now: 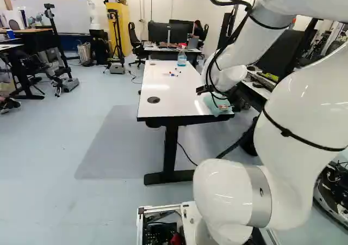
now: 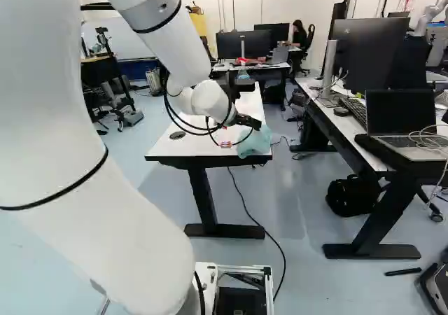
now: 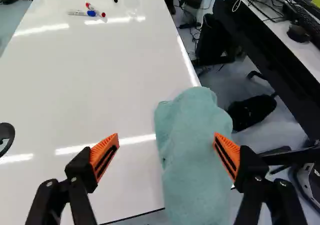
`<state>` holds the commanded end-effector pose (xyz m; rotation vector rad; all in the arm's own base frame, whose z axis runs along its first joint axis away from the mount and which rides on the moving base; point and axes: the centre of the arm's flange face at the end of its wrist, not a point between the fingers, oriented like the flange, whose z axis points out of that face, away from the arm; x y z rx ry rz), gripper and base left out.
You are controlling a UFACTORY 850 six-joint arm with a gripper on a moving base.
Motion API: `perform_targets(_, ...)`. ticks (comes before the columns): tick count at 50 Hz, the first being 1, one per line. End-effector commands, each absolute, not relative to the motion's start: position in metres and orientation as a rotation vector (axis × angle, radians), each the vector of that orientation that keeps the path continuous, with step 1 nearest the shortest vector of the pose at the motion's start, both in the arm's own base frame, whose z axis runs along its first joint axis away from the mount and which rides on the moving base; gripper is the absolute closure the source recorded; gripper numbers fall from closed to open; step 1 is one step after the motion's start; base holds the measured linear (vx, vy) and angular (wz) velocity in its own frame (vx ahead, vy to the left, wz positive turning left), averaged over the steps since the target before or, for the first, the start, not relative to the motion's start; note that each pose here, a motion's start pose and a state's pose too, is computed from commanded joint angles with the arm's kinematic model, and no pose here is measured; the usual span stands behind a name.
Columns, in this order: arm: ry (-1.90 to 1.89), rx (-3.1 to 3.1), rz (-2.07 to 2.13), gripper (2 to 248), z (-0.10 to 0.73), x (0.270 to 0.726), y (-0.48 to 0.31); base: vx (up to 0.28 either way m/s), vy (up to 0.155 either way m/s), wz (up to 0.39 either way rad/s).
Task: Clean the table with the green towel
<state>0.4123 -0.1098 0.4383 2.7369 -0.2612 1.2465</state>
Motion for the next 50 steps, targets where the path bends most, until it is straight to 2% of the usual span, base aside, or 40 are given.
perform_targets(50,-0.080,2.629,1.637,3,0.389,0.324,-0.027,0.000,0.000,0.000)
